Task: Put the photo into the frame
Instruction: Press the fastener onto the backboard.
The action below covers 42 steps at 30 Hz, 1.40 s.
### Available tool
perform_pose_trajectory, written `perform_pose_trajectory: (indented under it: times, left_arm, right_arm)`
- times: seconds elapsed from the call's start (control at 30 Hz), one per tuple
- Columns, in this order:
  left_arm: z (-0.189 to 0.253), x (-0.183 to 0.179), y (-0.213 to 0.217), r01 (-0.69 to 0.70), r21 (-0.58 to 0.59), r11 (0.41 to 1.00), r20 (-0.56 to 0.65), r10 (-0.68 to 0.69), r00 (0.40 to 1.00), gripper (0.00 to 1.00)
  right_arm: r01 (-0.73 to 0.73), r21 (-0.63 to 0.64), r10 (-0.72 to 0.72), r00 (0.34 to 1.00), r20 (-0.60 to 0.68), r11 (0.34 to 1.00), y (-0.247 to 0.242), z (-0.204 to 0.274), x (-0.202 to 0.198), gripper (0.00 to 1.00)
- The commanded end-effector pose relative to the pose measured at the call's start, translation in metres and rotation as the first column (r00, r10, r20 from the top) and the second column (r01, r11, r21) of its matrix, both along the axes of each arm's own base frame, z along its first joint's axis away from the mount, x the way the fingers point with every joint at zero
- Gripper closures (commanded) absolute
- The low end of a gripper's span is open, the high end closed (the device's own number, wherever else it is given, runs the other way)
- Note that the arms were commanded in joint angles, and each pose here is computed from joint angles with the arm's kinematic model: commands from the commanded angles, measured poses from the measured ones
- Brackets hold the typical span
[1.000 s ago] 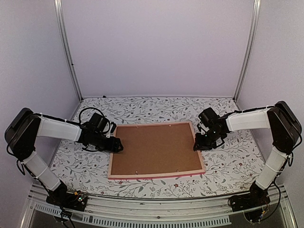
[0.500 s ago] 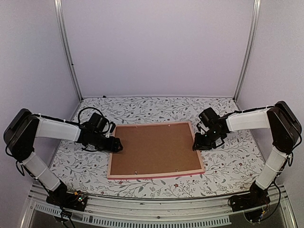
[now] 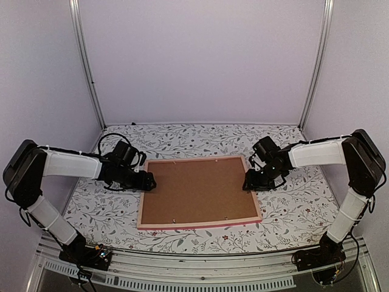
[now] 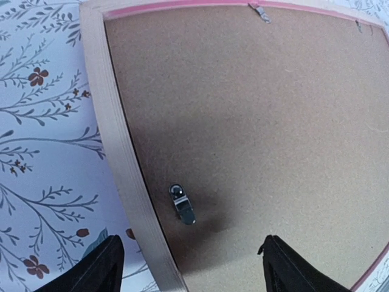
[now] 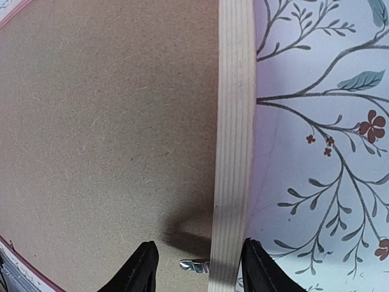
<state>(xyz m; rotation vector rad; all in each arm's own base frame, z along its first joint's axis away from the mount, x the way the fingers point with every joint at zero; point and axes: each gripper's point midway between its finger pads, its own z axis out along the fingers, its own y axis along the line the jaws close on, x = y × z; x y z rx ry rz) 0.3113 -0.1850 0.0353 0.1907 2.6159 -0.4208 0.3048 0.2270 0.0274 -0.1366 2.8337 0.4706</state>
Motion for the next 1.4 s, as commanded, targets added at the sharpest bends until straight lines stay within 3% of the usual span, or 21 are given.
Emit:
perform_pose_trajectory:
  times: [0.0, 0.6, 1.37]
  left_arm:
    - [0.002, 0.017, 0.011, -0.037, 0.049, 0.998, 0.025, 0.035, 0.999, 0.22]
    - [-0.017, 0.032, 0.013, -0.052, 0.046, 0.998, -0.007, 0.053, 0.999, 0.44]
    - [-0.044, 0.007, 0.016, -0.07, -0.006, 0.997, -0.071, 0.07, 0.995, 0.68]
  right_arm:
    - [-0.02, 0.012, 0.019, 0.999, 0.033, 1.0, 0.007, 0.009, 0.008, 0.5]
    - [-0.036, 0.018, 0.036, 0.999, 0.015, 0.999, 0.008, -0.003, 0.004, 0.51]
    - [-0.039, 0.039, 0.039, 0.999, -0.002, 0.998, 0.009, -0.008, -0.002, 0.51]
